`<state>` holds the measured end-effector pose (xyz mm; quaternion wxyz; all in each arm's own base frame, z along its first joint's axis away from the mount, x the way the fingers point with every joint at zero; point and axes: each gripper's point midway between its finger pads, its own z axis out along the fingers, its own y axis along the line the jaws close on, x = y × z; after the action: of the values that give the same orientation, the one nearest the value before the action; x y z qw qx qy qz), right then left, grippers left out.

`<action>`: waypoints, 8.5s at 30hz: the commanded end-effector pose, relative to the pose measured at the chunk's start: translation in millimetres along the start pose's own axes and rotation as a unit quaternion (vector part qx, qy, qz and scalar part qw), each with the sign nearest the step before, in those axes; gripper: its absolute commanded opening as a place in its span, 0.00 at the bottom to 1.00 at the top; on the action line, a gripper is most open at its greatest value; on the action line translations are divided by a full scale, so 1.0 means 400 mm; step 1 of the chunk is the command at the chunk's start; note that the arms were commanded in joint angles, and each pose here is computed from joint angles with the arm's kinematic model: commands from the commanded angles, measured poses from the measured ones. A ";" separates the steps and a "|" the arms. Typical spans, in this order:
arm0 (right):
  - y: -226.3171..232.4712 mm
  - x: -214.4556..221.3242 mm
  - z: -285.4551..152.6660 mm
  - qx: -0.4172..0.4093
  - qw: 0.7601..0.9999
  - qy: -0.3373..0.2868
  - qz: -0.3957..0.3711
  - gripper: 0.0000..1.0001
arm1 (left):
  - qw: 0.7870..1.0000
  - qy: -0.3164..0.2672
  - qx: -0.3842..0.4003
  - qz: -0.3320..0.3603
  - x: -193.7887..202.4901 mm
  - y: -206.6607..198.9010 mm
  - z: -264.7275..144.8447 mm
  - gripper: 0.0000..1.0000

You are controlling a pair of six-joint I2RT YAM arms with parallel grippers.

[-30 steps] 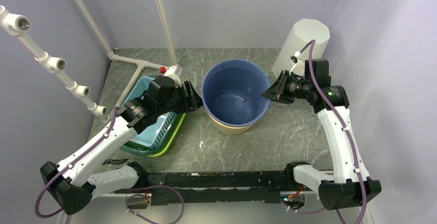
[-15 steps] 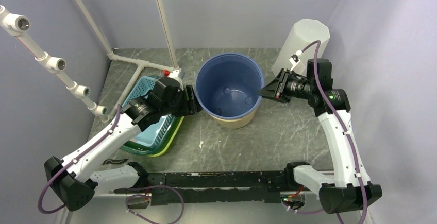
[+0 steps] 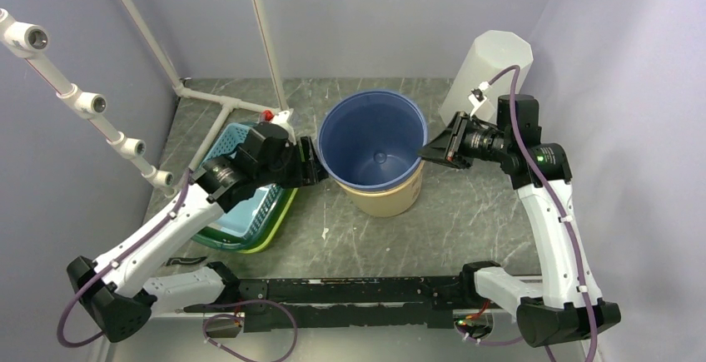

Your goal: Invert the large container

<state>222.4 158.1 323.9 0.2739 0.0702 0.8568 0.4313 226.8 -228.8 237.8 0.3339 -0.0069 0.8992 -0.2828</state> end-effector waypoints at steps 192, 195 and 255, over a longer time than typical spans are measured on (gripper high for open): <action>0.308 -0.156 -0.390 -0.054 0.902 -0.369 -0.217 0.00 | 0.987 -0.133 -0.007 -0.093 -0.151 0.000 -0.113 0.94; 0.320 -0.143 -0.429 -0.052 0.890 -0.385 -0.240 0.00 | 0.987 -0.134 -0.005 -0.089 -0.152 -0.002 -0.117 0.94; -0.087 -0.095 -0.180 0.216 0.944 -0.213 -0.129 0.00 | 0.985 -0.004 0.170 -0.041 -0.108 -0.110 0.005 0.92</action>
<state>216.1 64.6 299.3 0.4157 0.1427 0.8882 0.1338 269.8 -251.8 249.2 0.2981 -0.0324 0.8690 -0.3936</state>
